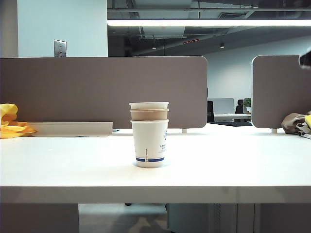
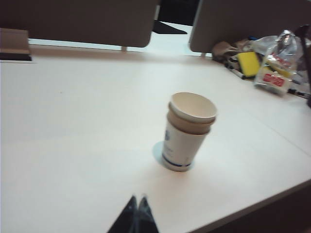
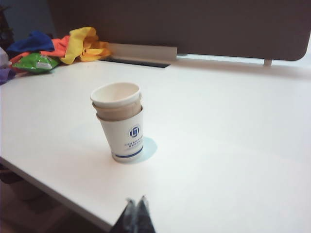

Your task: Pick up all the paper cups on the table one by one and stack them together.

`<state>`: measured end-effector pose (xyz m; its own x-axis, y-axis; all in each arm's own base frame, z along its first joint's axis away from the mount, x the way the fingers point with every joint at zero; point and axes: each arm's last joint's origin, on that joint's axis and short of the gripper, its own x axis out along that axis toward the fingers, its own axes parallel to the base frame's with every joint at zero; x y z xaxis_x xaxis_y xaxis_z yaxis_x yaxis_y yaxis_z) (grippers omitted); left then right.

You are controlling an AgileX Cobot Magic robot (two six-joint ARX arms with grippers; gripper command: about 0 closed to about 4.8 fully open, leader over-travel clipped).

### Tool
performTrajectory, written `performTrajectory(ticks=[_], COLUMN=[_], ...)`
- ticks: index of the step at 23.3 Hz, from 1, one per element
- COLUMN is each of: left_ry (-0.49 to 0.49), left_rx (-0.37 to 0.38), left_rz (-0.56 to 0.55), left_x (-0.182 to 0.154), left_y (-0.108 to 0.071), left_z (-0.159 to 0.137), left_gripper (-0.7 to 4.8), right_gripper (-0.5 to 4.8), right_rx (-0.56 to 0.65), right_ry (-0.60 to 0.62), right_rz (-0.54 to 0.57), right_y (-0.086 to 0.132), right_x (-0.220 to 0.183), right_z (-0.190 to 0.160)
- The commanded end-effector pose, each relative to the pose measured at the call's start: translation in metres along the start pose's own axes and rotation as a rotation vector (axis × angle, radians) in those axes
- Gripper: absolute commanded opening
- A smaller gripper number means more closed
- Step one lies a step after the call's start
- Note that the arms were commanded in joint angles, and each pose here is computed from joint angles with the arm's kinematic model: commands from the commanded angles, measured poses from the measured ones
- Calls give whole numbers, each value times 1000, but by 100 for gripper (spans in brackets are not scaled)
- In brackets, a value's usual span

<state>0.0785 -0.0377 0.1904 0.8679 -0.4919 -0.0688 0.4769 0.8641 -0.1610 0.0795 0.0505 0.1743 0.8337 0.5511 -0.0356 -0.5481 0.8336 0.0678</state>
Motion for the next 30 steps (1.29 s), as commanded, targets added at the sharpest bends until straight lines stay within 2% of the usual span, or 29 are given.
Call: performTrajectory(ticks=[1, 7, 9, 12, 18, 24, 30], left_ry=[7, -59, -42, 34, 103, 101, 107], left_rx=[8, 12, 10, 14, 10, 10, 121], left_rz=[65, 72, 73, 78, 105, 103, 87], left_x=[3, 10, 12, 12, 12, 12, 12], left_y=[3, 7, 8, 9, 10, 10, 10], left_z=[-7, -20, -25, -34, -41, -41, -41], left_gripper=[-5, -5, -5, -5, -5, -5, -5], right_gripper=[-5, -5, -5, -5, -5, -5, -5], right_rx=[15, 16, 12, 12, 15, 14, -21], right_ry=[0, 23, 34, 39, 152, 151, 152], right_rz=[1, -1, -2, -4, -19, -22, -20], right_y=[0, -1, -1, -1, -2, -2, -2], right_x=[1, 4, 4, 4, 3, 3, 3], right_z=[-4, -14, -17, -18, -28, -28, -28])
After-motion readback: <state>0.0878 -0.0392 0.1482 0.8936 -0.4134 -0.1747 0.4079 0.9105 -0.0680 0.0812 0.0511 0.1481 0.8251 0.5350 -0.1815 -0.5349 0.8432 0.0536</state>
